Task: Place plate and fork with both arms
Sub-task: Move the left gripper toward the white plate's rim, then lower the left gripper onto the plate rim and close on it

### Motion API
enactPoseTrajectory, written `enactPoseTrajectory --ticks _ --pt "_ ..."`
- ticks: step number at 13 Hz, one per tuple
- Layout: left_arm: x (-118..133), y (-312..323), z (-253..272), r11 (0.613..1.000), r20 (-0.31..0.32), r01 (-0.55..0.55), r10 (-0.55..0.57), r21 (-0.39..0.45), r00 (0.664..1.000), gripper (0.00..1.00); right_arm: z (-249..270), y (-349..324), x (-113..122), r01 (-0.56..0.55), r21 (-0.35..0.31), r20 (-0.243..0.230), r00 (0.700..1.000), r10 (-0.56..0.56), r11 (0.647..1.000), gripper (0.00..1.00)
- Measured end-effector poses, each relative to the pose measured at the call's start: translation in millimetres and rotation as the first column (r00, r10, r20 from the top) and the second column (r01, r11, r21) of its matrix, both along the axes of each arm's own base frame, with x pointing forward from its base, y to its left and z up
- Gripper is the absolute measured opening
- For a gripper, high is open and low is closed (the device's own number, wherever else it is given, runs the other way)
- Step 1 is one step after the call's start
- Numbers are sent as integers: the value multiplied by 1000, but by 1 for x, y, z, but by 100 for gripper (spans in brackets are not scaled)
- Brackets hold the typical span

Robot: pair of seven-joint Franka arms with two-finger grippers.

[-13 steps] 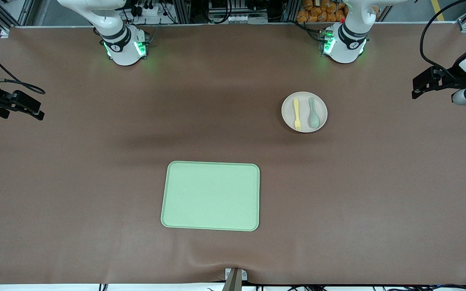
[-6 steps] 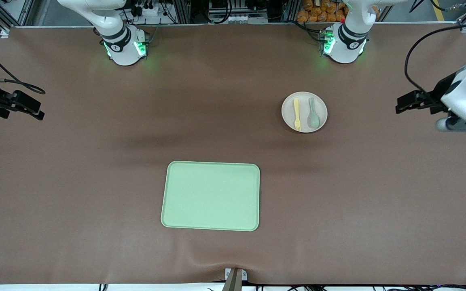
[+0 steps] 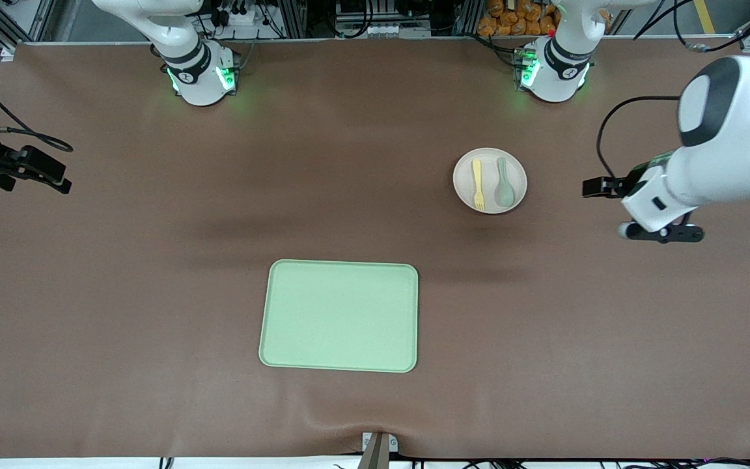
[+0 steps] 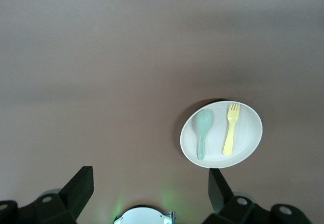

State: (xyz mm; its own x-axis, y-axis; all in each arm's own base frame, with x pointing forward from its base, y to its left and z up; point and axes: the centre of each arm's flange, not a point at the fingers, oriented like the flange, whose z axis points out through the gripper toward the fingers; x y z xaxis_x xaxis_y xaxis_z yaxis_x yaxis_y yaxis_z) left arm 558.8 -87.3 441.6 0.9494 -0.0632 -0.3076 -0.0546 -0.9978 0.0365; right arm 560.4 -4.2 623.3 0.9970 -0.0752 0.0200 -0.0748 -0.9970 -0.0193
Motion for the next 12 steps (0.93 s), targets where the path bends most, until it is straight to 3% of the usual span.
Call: enactPoseTrajectory --ticks 5,12 --pt "-36 -16 -77 999 -109 37 -36 11 993 100 0 0 0 0 0 -2 1000 0 1000 100" --pt "-87 -42 -162 995 -160 98 -95 11 983 100 0 0 0 0 0 -2 1000 0 1000 100"
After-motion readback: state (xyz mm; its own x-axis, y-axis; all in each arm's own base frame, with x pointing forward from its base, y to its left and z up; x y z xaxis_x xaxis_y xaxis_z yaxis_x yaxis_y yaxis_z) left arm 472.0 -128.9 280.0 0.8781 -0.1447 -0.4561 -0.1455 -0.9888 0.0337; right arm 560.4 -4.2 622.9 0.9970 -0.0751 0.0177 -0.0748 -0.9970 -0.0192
